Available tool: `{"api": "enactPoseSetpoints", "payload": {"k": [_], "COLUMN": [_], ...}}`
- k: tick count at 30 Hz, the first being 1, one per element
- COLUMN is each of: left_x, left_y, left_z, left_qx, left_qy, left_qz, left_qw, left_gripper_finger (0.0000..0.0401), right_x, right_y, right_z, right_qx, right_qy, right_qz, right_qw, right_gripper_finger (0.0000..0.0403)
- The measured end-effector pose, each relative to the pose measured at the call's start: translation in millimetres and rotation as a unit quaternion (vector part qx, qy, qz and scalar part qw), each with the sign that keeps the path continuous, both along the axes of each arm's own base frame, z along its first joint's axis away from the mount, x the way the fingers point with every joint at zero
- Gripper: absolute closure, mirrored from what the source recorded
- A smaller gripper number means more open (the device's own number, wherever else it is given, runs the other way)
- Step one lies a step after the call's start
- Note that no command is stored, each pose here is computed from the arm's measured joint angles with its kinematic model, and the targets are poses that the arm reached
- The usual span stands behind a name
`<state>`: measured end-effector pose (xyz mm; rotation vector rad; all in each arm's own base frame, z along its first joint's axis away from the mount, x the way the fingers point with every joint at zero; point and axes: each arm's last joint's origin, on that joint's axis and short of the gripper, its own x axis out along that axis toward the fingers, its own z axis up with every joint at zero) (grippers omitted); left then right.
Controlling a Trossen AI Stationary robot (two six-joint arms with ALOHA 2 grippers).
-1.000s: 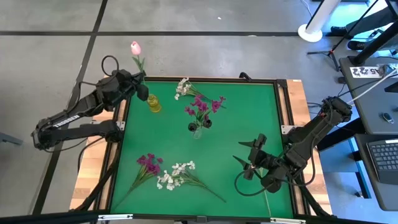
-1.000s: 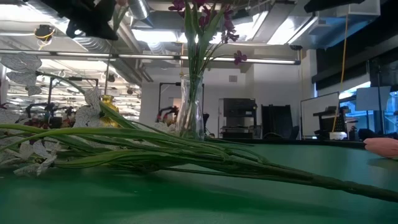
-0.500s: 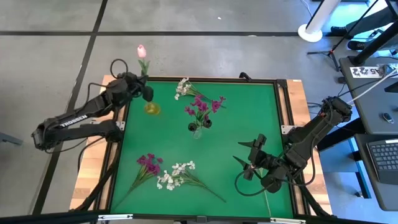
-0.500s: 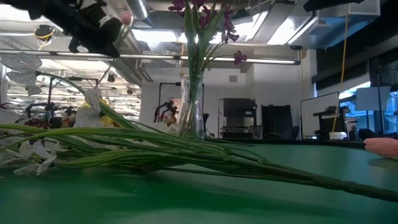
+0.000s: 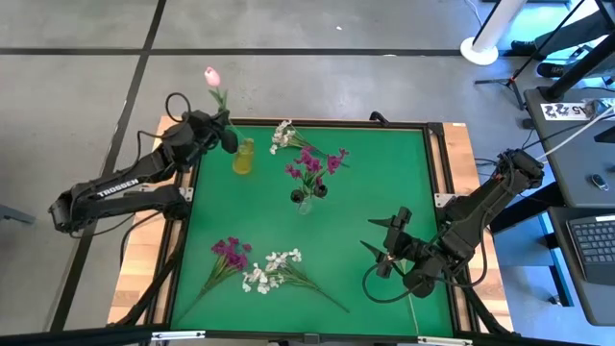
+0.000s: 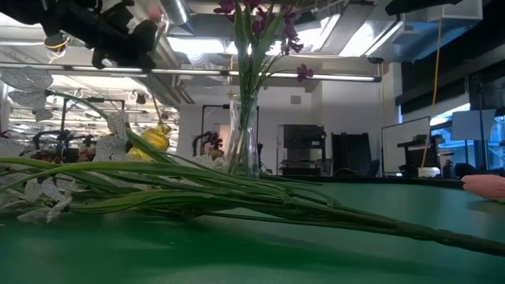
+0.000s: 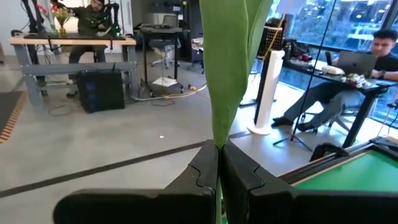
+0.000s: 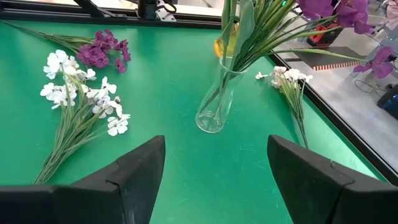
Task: Sort flowers into vase by color
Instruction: Put the left pink tulip into the yellow vase
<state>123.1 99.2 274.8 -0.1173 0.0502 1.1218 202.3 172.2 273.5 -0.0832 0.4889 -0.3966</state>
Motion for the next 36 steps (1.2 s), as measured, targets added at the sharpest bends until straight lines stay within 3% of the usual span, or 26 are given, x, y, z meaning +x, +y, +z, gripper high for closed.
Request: {"api": "enactPoseSetpoints", "payload": {"k": [17, 26, 36], "left_x": [-0.8, -0.7, -1.8], "left_y": [-0.7, -2.4, -3.8], "left_z": [-7.4, -15.7, -53.1], "left_qx": [-0.027, -0.067, -0.102], "left_qy": [0.025, 0.029, 0.035], "left_qz": [-0.001, -0.024, -0.027], "left_qw": [0.999, 0.997, 0.994], "left_gripper_finger": [0.0401, 0.0401, 0.0401], "right_x": [0.1, 0.1, 0.1], "right_y": [0.1, 0.1, 0.1], "right_z": [0.1, 0.1, 0.1], "right_qx": [0.003, 0.004, 0.004], "right_qy": [-0.002, -0.002, -0.002], "right_qz": [-0.001, -0.001, -0.001], "right_qw": [1.0, 1.0, 1.0], "right_gripper_finger": [0.0123, 0.0123, 0.0123]}}
